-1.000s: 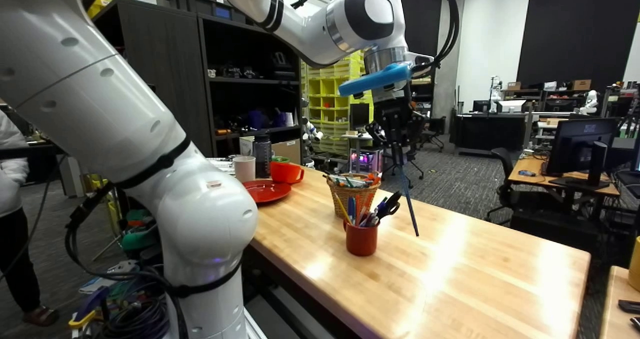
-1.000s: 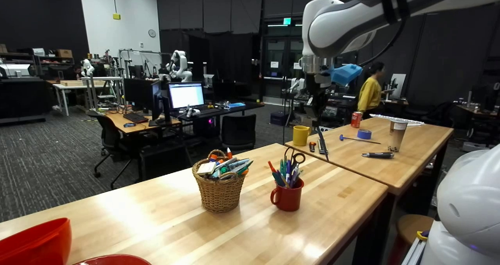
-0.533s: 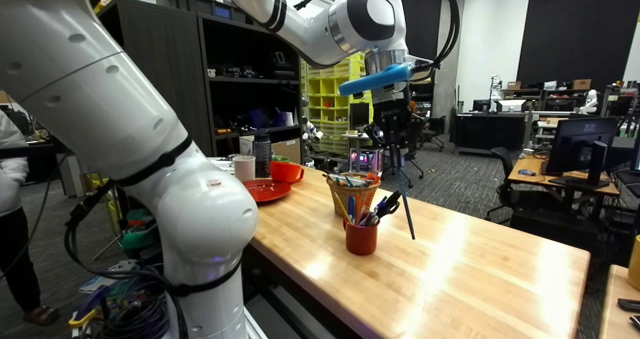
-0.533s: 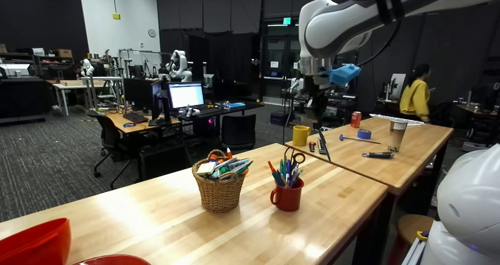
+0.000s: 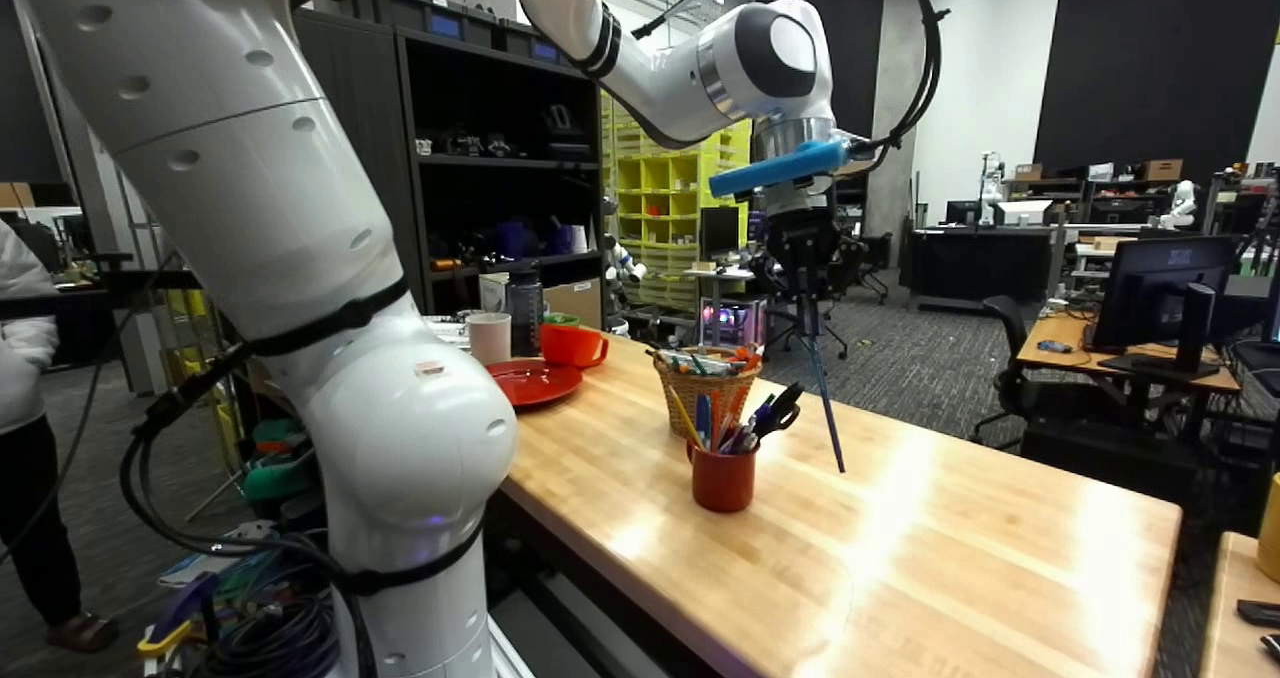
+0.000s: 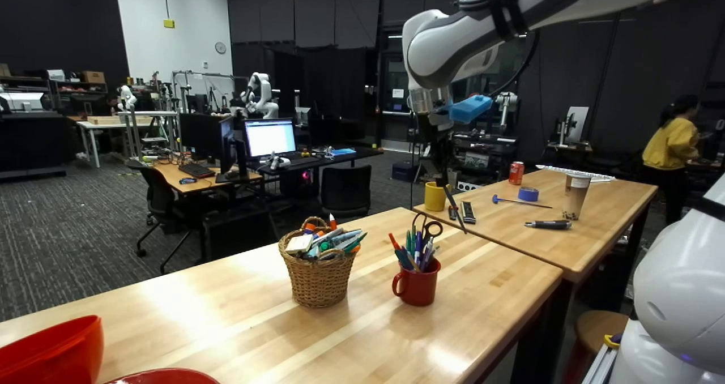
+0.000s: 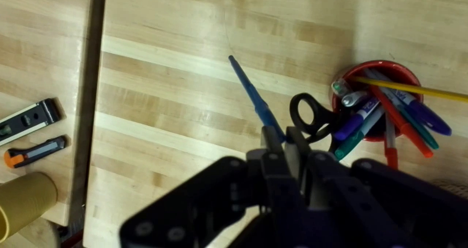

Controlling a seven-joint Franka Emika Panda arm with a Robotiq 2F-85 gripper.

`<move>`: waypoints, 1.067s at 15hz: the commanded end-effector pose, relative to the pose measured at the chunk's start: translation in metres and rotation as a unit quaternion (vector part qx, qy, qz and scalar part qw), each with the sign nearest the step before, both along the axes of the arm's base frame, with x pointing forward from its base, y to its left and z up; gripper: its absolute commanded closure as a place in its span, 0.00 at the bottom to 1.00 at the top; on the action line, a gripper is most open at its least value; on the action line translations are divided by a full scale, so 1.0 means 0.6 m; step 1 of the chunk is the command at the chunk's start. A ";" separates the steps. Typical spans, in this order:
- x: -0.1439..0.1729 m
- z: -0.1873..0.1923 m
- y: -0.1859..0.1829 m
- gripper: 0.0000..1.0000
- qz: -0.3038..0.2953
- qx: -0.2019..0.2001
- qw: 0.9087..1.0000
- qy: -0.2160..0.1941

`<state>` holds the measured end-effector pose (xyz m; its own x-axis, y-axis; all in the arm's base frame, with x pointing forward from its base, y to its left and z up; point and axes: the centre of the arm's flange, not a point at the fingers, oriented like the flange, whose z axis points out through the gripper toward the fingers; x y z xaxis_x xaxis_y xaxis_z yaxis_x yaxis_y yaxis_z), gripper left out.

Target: Remove the blue pen and yellow pencil from the red mug.

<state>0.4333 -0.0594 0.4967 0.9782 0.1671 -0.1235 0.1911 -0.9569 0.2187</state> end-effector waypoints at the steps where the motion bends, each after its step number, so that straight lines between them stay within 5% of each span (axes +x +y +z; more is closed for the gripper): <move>1: 0.063 -0.019 -0.039 0.97 -0.015 0.004 1.000 -0.011; 10: 0.095 -0.152 -0.151 0.97 -0.068 0.013 0.997 0.024; 16: 0.111 -0.210 -0.151 0.97 -0.058 0.010 0.996 0.064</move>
<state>0.4899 -0.1514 0.3757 0.9735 0.0360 -0.2259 0.0778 -0.9807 0.1792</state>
